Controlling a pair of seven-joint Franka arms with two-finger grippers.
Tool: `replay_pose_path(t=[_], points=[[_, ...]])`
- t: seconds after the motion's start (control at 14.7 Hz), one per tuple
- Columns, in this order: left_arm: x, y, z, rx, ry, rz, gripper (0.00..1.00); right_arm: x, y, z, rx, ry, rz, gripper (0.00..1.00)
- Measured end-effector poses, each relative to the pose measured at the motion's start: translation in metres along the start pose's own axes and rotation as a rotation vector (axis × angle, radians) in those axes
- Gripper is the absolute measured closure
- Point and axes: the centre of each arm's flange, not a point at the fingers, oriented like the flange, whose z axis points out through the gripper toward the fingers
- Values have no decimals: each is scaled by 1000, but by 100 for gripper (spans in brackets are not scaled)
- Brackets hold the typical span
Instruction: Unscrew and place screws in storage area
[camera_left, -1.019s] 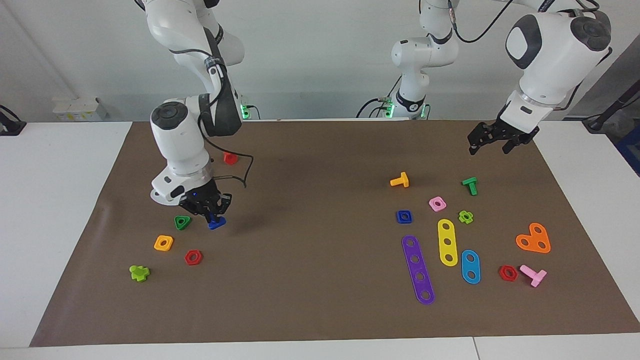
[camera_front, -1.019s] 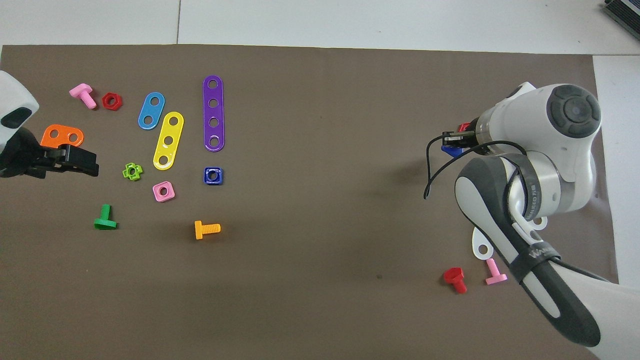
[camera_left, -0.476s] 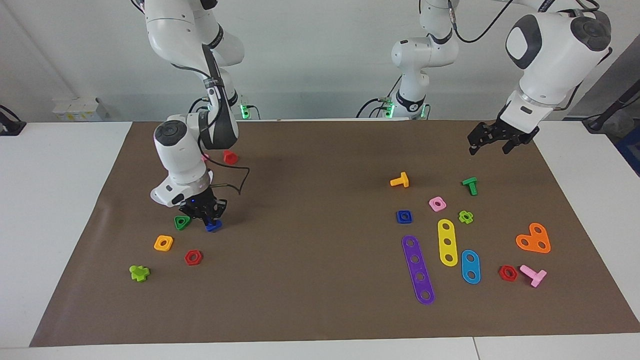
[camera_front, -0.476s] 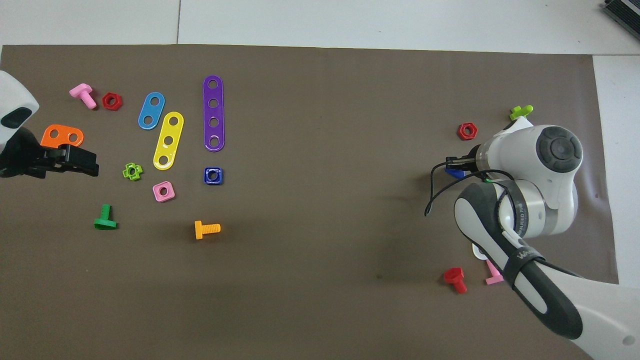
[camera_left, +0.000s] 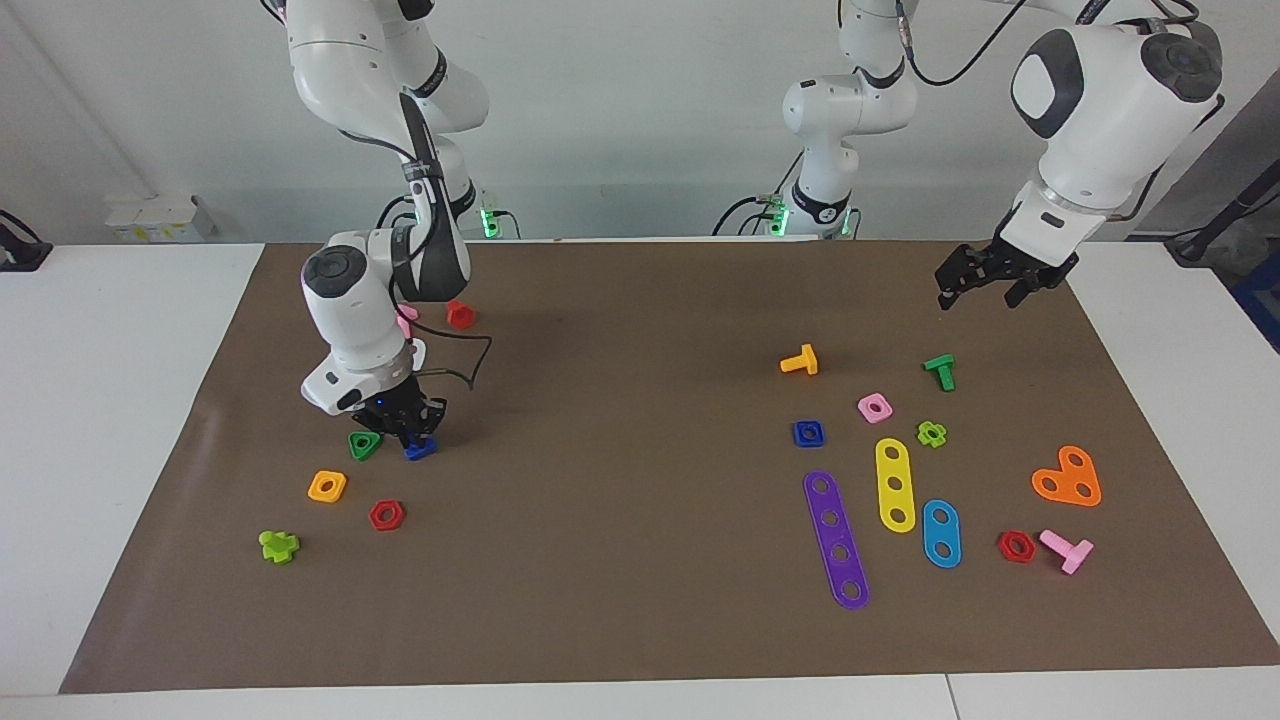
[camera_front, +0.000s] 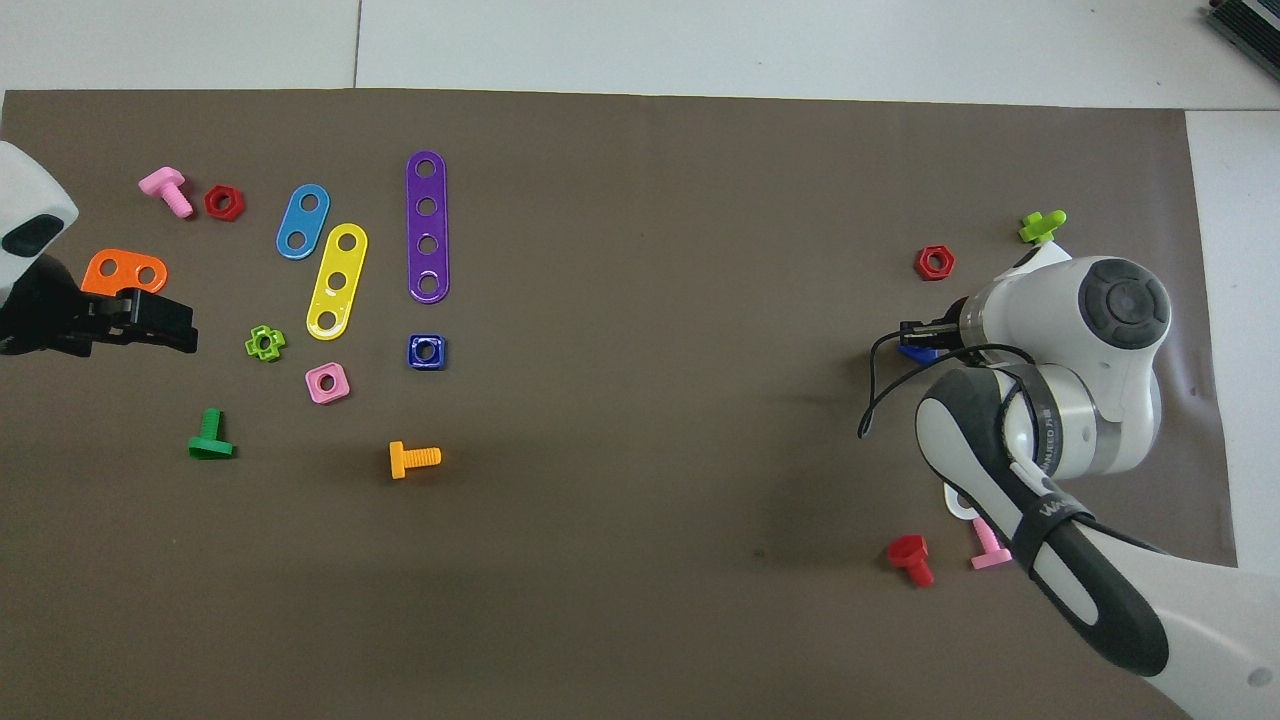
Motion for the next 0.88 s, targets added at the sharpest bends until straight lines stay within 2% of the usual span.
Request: replay_pose_path(t=[0.27,0.48,0.54,0.68,0.88], points=[[0,0,0,0,0,0,0,11,0,-17,4,35,24,34],[0,0,0,0,0,0,0,32,4,-70,1,27,81,4],[0,0,0,0,0,0,0,39,10,-96,-2,15,94,0],[0,0,0,0,0,0,0,48,22,-148,-6,4,116,0],[0,0,0,0,0,0,0,37,40,-220,-7,8,145,0]])
